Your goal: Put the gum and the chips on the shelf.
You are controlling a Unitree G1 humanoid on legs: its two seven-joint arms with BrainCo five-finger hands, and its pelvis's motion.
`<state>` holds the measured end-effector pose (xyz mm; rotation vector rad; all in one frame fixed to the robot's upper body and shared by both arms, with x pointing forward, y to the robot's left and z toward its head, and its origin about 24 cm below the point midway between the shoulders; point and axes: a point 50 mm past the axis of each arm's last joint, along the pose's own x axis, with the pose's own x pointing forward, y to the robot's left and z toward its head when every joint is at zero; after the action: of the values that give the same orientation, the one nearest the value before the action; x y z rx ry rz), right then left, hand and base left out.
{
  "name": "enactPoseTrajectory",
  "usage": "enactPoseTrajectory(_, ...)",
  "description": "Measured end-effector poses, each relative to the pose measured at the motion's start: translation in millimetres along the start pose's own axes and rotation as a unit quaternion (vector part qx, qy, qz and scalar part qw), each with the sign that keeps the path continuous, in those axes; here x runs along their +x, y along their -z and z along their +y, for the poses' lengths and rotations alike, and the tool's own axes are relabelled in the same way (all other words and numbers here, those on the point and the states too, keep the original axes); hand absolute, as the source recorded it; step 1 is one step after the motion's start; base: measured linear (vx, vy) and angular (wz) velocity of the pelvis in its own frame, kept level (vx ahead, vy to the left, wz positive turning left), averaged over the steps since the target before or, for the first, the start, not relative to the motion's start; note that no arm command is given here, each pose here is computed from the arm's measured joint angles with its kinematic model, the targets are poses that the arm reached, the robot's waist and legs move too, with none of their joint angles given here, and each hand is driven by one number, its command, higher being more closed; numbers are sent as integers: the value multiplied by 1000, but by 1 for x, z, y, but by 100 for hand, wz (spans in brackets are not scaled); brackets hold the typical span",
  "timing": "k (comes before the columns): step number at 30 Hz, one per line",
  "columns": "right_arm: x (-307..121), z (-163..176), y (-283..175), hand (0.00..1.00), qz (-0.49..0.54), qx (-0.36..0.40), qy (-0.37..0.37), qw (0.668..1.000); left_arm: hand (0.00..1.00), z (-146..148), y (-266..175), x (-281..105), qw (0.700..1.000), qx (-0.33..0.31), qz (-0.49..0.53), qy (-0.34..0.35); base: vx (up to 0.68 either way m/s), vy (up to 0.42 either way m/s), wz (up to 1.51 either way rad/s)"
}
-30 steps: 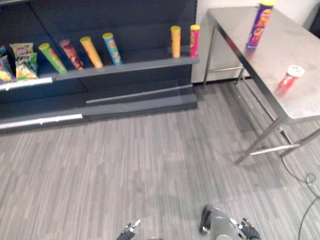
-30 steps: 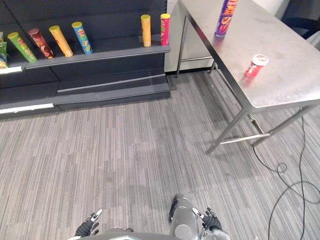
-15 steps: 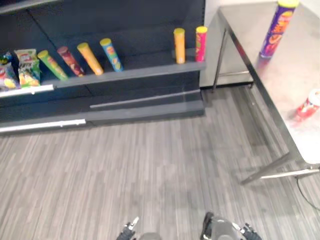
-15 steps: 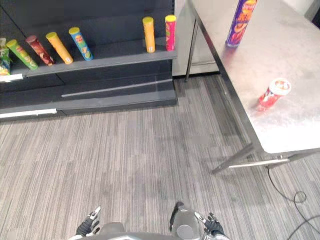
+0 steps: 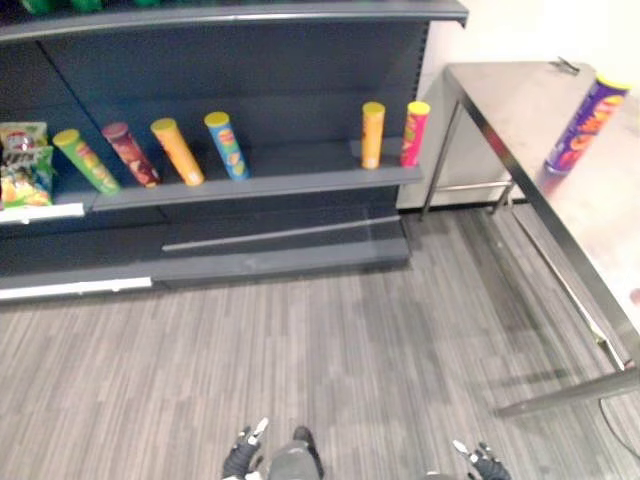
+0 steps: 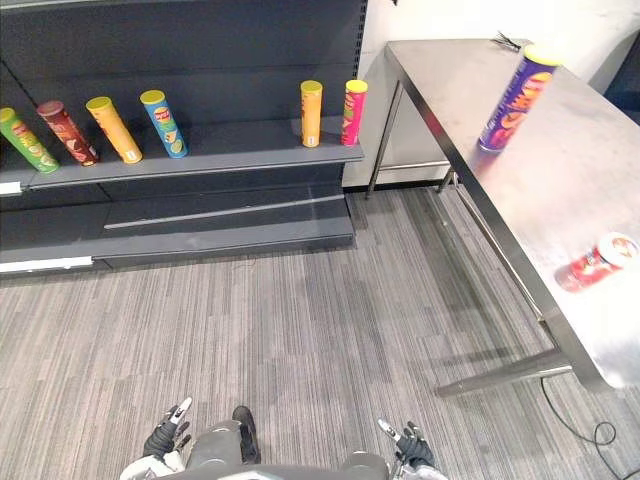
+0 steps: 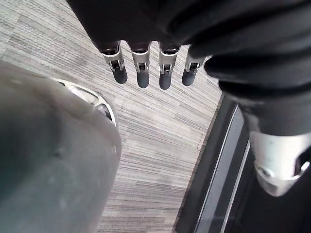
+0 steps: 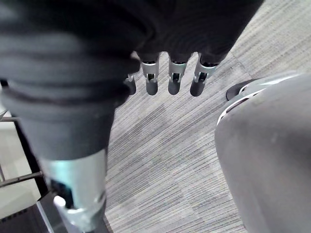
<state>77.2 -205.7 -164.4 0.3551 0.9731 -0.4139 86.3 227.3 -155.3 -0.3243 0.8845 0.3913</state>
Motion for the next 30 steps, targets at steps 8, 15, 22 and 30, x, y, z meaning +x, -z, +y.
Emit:
enactPoseTrajectory(8, 1, -1, -4, 0, -6, 11, -3, 1000, 0, 9, 22, -9, 997, 57, 57, 4, 333, 197, -60)
enactPoseTrajectory(15, 5, 4, -21, 0, -28, -52, -33, 998, 0, 4, 29, -11, 996, 62, 67, 12, 212, -75, -46)
enactPoseTrajectory(22, 9, 2, -42, 0, -47, -110, -44, 992, 0, -17, 33, -9, 996, 51, 65, 42, 96, -64, -41)
enactPoseTrajectory(30, 6, -2, -30, 0, -30, -123, -47, 991, 0, -9, 24, -6, 997, 46, 57, 30, -62, 26, 1)
